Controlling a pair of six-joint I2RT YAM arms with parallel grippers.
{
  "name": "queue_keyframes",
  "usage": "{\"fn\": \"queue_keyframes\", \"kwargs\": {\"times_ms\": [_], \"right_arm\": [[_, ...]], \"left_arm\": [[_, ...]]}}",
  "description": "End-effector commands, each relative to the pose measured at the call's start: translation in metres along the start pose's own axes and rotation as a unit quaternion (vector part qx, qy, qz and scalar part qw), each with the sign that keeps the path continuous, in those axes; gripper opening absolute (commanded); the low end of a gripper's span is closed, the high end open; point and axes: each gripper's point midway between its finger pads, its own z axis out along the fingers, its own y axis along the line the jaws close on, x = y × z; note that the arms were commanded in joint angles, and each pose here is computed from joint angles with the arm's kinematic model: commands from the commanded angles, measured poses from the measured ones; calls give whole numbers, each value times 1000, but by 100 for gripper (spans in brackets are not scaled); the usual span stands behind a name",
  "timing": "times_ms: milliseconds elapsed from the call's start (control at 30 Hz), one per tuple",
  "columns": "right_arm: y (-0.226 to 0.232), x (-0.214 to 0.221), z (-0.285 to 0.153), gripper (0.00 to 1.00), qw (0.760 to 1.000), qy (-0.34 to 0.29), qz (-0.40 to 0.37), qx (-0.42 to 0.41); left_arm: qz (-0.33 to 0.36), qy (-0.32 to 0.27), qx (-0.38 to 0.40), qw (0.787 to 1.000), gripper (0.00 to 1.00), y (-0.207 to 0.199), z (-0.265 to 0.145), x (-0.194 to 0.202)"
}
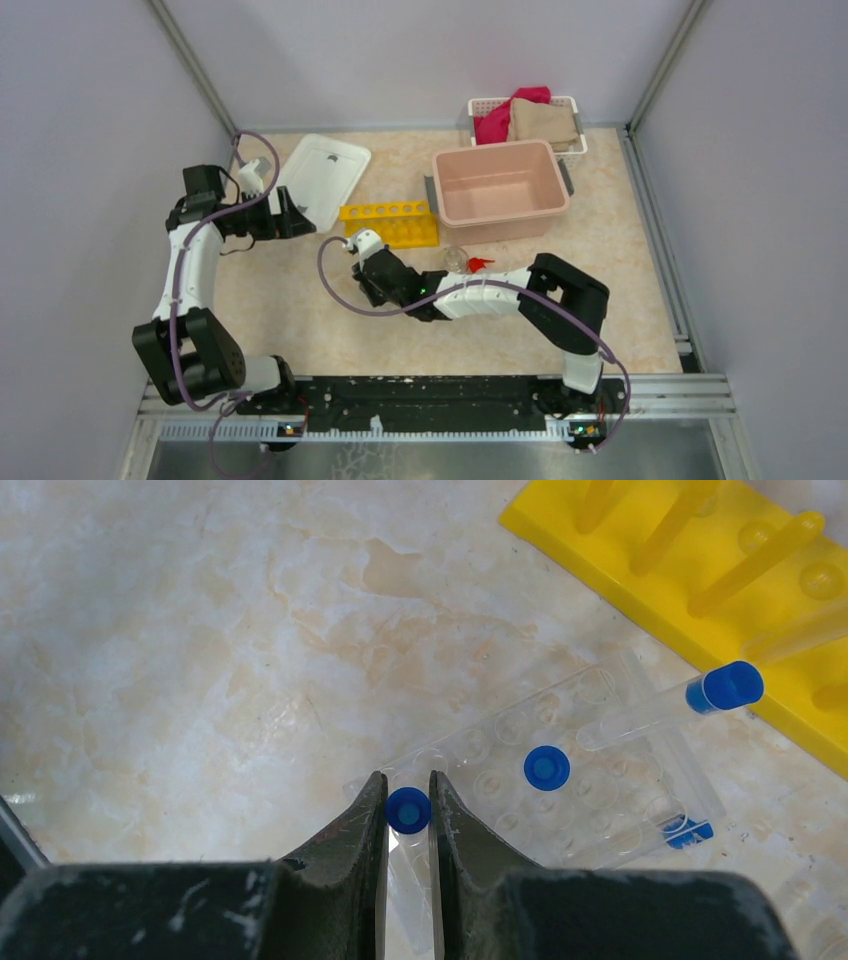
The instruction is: Organize the chemistry lab equipment
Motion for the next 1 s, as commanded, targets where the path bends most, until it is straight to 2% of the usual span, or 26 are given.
{"fn": "queue_keyframes", "kwargs": {"times_ms": [0, 267, 367, 533, 667, 767, 967], "right_arm": [[10, -2, 3, 0, 1000, -18, 8, -15], [9, 0, 1, 1, 1000, -15, 12, -15], [12, -6, -4, 12, 1000, -16, 11, -22], [14, -22, -19, 20, 999, -34, 14, -33], [17, -30, -30, 36, 998, -38, 14, -42], [17, -35, -38, 39, 998, -39, 17, -46], [18, -55, -64, 39, 997, -44, 42, -52]], "left_arm": [[18, -17, 4, 1000, 99, -6, -9, -13], [19, -19, 9, 1000, 99, -7, -9, -16], [18, -18, 10, 1000, 99, -6, -9, -17], [17, -20, 14, 1000, 99, -8, -9, -22], [21, -25, 17, 999, 99, -11, -11, -25], [22, -27, 21, 999, 99, -13, -12, -27], [24, -31, 19, 999, 99, -14, -16, -32]]}}
